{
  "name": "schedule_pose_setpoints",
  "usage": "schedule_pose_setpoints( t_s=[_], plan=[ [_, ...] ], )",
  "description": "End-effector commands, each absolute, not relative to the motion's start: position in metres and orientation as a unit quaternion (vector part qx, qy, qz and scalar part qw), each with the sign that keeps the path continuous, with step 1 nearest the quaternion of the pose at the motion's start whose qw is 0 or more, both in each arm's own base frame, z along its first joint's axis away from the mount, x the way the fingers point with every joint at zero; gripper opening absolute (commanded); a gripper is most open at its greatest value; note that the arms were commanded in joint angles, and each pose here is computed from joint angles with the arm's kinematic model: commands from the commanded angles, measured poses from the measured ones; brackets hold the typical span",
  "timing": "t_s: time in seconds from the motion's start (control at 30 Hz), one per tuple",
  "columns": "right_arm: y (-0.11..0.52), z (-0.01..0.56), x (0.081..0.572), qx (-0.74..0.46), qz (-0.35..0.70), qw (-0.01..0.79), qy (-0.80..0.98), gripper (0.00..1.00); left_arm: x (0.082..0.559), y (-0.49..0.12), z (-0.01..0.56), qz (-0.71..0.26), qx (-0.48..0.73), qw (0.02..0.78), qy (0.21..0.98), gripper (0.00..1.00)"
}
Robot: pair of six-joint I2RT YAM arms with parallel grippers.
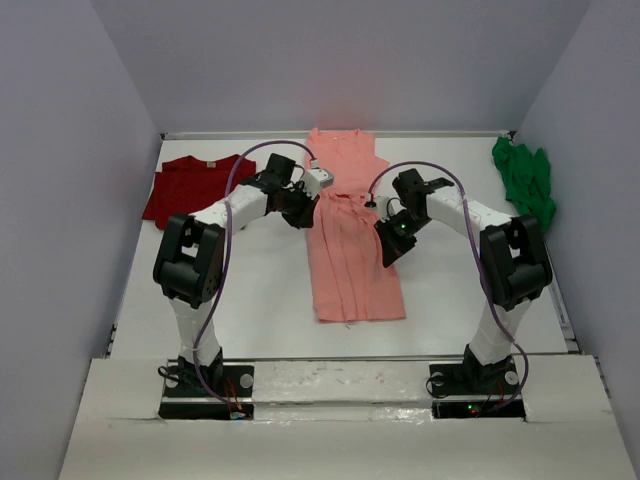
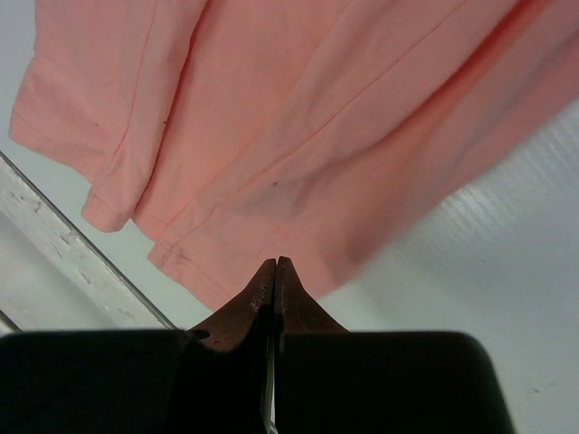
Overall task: Fold and stack the t-shirts
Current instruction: Fold the tshirt
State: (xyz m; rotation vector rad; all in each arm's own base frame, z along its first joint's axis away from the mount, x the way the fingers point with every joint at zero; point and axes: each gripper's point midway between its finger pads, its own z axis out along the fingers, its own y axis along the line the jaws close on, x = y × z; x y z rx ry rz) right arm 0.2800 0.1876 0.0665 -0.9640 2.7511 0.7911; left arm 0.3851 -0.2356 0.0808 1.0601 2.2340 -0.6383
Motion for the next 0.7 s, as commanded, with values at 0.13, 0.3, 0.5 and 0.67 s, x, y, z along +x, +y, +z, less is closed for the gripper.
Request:
schedule_pose_setpoints(
  t_s=[0.13, 0.3, 0.5, 0.67],
  plan=[
    [0.201, 0.062, 0.273, -0.349, 0.265, 0.054, 0.897, 0.00, 0.385, -0.281, 0.084, -0.228, 0.456, 0.258, 0.821, 0.00],
    [0.201, 0.052, 0.277, -0.347, 0.261, 0.044, 0.900, 0.00, 0.388, -0.296, 0.068, -0.209, 0.467, 0.239, 0.825, 0.00],
    [0.205, 0.042, 0.282, -0.348, 0.255, 0.034, 0.902, 0.00, 0.408, -0.288, 0.065, -0.150, 0.446, 0.249, 0.846, 0.00],
    [0.209, 0.037, 0.286, -0.342, 0.263, 0.026, 0.902, 0.00, 0.421, -0.280, 0.066, -0.117, 0.427, 0.263, 0.857, 0.00]
  ],
)
